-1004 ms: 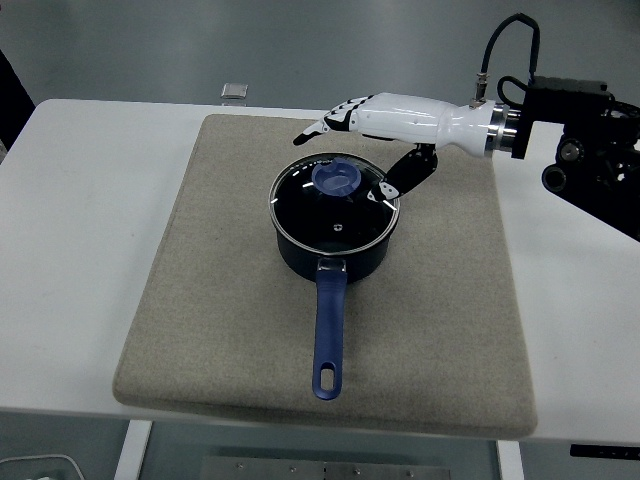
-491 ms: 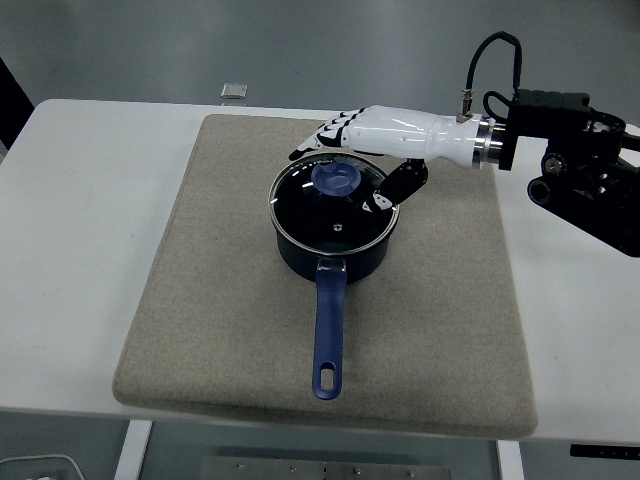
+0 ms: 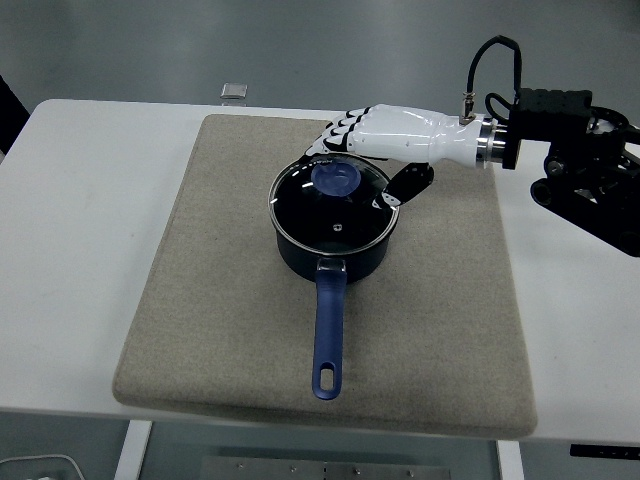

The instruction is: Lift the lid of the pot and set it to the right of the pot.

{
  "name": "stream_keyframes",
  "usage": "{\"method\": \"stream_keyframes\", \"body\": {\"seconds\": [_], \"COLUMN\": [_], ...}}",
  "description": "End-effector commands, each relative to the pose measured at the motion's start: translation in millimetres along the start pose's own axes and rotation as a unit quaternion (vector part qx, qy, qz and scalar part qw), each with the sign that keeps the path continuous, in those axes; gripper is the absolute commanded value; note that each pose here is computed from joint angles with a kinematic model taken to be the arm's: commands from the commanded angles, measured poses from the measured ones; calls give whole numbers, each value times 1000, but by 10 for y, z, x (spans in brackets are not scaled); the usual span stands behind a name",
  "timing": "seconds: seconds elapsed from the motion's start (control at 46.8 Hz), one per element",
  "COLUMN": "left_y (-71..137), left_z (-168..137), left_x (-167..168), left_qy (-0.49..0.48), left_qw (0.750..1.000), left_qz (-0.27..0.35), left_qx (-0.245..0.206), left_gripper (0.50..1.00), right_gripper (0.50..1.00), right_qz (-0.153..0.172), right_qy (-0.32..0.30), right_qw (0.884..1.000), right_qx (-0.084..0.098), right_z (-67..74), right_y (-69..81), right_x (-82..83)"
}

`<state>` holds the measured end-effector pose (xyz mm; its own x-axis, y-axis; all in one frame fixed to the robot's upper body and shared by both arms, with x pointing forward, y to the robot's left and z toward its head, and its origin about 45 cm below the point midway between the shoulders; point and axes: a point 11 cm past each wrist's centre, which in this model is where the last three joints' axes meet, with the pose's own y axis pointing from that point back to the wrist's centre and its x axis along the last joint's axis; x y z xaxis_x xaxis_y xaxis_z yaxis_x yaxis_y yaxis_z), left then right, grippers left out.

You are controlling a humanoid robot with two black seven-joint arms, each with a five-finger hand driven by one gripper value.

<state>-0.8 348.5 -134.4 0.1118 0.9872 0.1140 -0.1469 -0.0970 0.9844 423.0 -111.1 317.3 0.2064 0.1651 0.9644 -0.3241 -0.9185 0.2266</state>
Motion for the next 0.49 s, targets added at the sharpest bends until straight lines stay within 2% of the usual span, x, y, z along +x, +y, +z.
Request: {"method": "stream_keyframes", "body": {"seconds": [0.0, 0.278, 0.47], "left_y": [1, 0, 0], "left_z": [-7, 2, 2], "left_x": [-1, 0, 0], "left_qy": [0, 0, 0], "left_qw": [1000, 1000, 1000], "left_qz": [0, 0, 0], "left_qx": [1, 0, 0], "left_gripper": [1000, 1000, 1000], "right_gripper": [903, 903, 903], "right_qz": [-3, 1, 3], "right_qy": [18, 31, 39], "right_qw": [1000, 999, 999], "right_qx": [-1, -9, -9], "right_z": [7, 59, 62], "right_y": [3, 24, 15], "right_x": [-19, -26, 47]}}
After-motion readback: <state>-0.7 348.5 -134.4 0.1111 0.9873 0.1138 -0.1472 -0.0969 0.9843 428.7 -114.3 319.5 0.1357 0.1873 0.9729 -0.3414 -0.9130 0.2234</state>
